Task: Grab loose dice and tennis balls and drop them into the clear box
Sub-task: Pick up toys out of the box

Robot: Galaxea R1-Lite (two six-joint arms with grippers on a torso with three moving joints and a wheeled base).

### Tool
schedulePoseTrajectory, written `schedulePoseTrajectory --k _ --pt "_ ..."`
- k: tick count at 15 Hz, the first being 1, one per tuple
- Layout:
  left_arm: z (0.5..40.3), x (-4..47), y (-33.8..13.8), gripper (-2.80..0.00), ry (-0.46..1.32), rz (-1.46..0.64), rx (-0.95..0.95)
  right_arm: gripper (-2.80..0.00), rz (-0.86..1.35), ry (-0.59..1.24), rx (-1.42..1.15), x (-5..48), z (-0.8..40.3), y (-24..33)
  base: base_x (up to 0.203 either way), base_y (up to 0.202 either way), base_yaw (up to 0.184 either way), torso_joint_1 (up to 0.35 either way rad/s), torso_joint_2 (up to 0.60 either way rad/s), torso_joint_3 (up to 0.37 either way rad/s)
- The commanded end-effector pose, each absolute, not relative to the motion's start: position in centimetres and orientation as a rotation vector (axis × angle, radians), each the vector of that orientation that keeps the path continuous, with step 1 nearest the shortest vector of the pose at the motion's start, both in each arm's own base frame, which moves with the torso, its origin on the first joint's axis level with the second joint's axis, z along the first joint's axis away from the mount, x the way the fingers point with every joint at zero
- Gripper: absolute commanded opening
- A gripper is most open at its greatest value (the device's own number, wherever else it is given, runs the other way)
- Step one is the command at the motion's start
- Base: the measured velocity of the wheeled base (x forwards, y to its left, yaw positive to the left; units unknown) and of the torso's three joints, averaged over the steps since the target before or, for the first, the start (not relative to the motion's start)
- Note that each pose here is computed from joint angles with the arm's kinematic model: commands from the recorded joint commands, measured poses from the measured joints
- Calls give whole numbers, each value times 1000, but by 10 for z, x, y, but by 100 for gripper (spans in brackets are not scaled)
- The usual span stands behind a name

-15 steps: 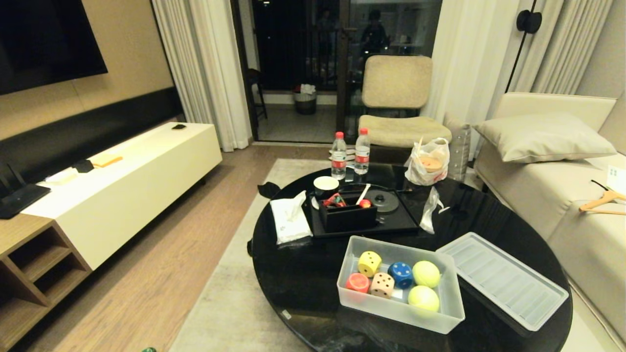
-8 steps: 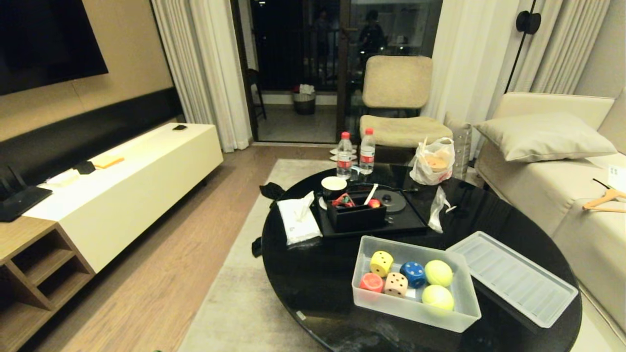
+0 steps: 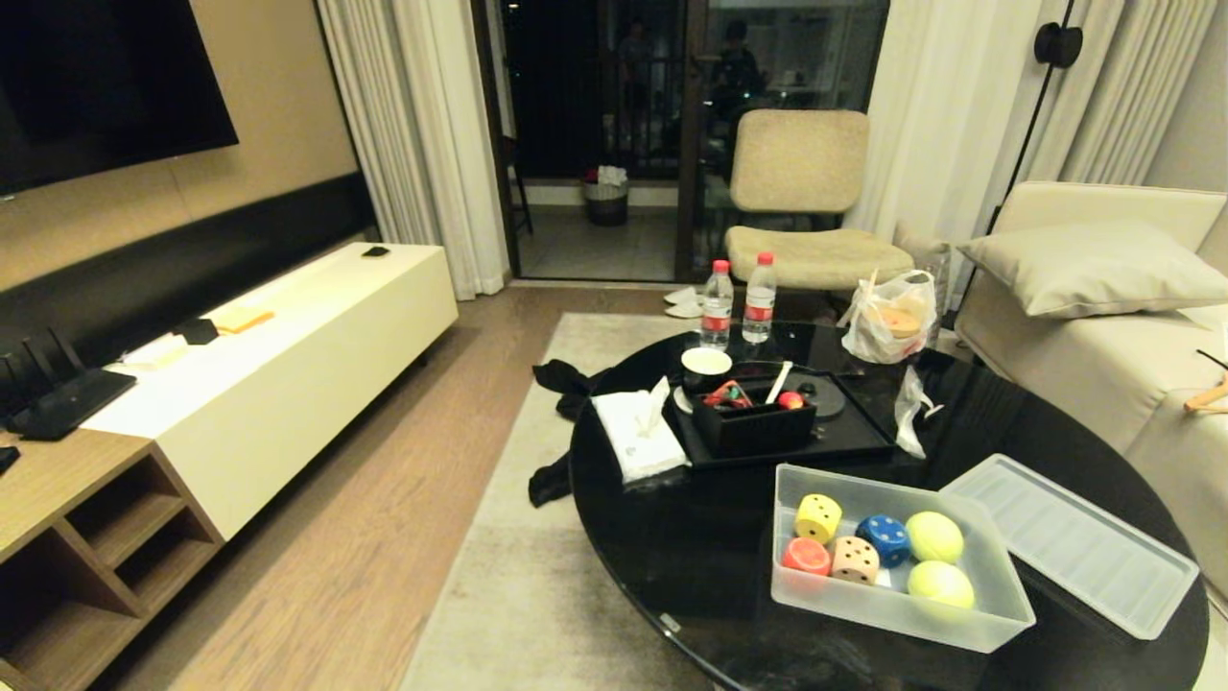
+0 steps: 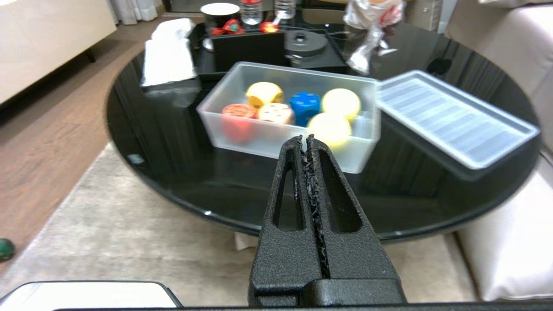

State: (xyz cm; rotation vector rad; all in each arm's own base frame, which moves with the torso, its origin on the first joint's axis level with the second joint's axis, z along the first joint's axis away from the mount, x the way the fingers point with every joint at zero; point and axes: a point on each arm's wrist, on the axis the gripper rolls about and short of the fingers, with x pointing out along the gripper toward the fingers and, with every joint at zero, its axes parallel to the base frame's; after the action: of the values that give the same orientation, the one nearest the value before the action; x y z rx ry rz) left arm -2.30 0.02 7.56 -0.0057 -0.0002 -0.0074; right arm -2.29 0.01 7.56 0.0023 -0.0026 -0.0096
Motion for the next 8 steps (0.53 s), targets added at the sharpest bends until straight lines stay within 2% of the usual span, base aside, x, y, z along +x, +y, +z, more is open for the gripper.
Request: schedulePoseTrajectory --k 1,6,8 --pt "76 -23 0 -280 2 -8 -6 -280 -9 -2 3 -23 76 0 0 180 2 2 2 0" --pt "76 -23 0 -280 2 -7 -6 -280 -9 -2 2 -23 76 0 0 175 1 2 0 5" --pt "76 -23 0 -280 2 -8 -6 -280 -9 -2 2 -23 76 0 0 241 -33 5 4 1"
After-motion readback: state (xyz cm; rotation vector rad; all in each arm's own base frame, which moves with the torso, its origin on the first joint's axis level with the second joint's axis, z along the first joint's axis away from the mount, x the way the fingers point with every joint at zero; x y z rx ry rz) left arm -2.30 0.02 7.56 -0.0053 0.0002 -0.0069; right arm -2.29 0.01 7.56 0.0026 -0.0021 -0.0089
